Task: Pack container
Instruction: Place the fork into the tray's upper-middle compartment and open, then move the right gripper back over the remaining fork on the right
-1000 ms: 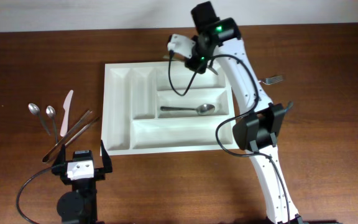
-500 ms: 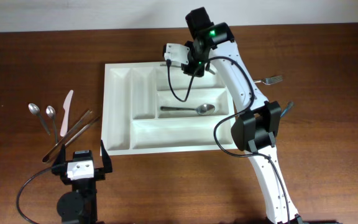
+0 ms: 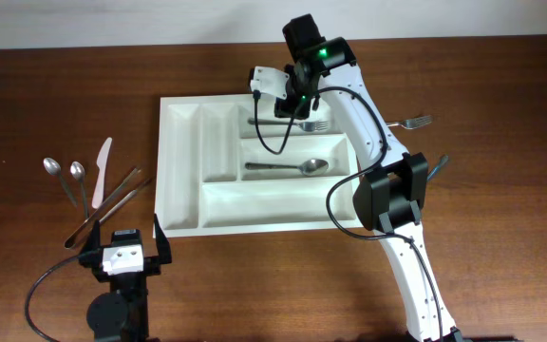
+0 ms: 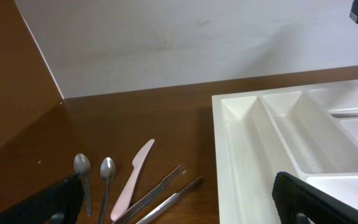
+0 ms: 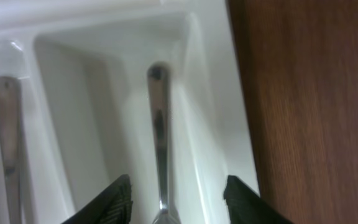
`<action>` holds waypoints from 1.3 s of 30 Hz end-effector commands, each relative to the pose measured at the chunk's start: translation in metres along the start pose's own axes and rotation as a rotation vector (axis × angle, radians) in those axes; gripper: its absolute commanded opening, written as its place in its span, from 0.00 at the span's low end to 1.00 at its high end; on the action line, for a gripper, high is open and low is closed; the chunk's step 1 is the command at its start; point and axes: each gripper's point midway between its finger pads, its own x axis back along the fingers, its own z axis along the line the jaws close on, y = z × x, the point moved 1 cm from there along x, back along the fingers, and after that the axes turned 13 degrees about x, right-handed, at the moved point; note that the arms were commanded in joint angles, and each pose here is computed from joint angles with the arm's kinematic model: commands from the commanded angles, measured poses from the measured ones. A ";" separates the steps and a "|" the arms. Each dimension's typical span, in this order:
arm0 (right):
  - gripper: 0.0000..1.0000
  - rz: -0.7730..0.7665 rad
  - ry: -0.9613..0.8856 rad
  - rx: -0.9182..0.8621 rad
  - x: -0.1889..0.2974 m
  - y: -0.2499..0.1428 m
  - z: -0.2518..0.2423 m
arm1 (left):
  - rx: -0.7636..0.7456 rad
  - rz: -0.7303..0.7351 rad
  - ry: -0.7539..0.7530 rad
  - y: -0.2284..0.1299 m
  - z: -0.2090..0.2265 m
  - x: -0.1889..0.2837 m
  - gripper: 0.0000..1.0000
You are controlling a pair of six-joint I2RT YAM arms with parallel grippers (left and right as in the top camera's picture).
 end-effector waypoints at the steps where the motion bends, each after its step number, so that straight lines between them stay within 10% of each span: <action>1: 0.51 -0.033 -0.012 -0.180 0.002 0.005 -0.005 | -0.012 -0.001 0.005 -0.001 0.001 0.000 0.99; 11: 0.99 -0.101 -0.093 -0.754 0.050 0.008 -0.031 | -0.012 -0.002 0.004 0.000 0.001 0.000 0.99; 18: 0.92 -0.140 -0.044 -0.936 0.075 -0.030 -0.035 | -0.012 -0.001 0.005 -0.001 0.001 0.000 0.99; 29: 0.78 0.004 -0.124 -1.576 0.124 -0.193 -0.031 | -0.012 -0.001 0.005 -0.001 0.001 0.000 0.99; 39: 0.77 0.198 -0.238 -1.749 0.158 -0.287 -0.003 | -0.012 -0.001 0.005 -0.001 0.001 0.000 0.99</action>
